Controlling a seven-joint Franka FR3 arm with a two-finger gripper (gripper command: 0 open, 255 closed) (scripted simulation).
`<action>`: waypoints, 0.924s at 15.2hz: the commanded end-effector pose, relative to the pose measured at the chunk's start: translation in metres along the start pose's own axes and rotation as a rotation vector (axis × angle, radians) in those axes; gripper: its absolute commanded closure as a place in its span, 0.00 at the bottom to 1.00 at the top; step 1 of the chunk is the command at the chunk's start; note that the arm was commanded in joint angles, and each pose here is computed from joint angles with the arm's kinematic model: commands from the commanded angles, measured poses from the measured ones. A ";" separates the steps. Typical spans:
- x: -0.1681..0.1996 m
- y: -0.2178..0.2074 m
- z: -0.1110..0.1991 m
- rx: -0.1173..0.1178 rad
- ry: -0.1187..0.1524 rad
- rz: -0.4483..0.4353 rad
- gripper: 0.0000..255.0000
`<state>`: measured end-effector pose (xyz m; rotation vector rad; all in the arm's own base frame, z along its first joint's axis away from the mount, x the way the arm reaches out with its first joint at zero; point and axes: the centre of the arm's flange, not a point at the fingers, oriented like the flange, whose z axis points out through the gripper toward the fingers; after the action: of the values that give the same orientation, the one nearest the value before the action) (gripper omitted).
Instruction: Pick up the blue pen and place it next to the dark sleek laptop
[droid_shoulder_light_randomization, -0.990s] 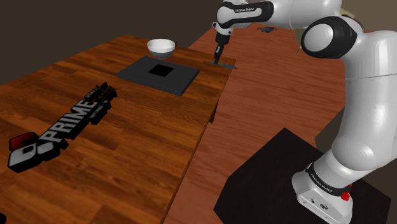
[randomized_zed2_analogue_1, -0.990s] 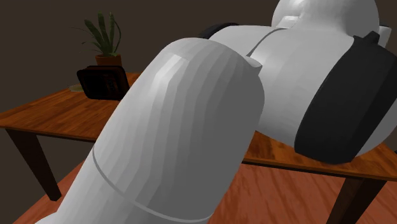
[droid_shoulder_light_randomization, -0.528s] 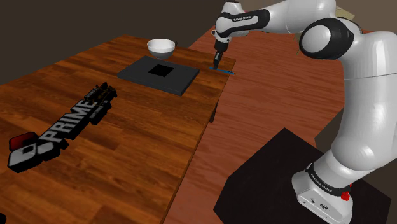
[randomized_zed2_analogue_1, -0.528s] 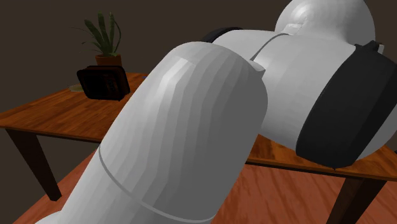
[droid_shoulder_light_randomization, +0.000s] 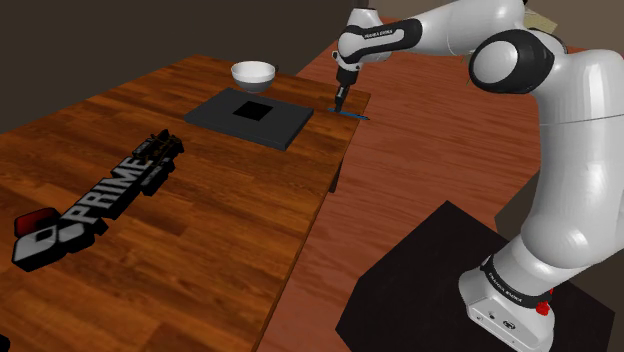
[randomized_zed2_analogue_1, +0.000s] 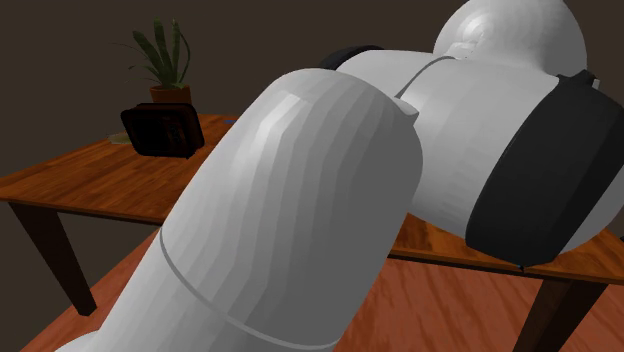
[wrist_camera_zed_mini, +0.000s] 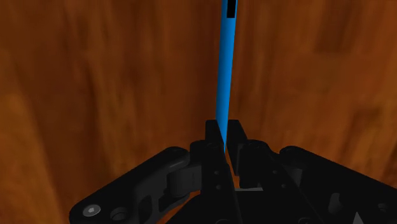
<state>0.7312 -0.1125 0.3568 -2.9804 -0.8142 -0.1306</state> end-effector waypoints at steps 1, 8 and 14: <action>0.000 0.000 0.000 0.000 0.000 0.000 1.00; 0.000 0.000 -0.013 0.000 0.000 0.000 0.00; 0.000 0.000 -0.050 0.000 0.000 0.000 0.00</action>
<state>0.7276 -0.1158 0.4051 -2.9806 -0.8143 -0.1317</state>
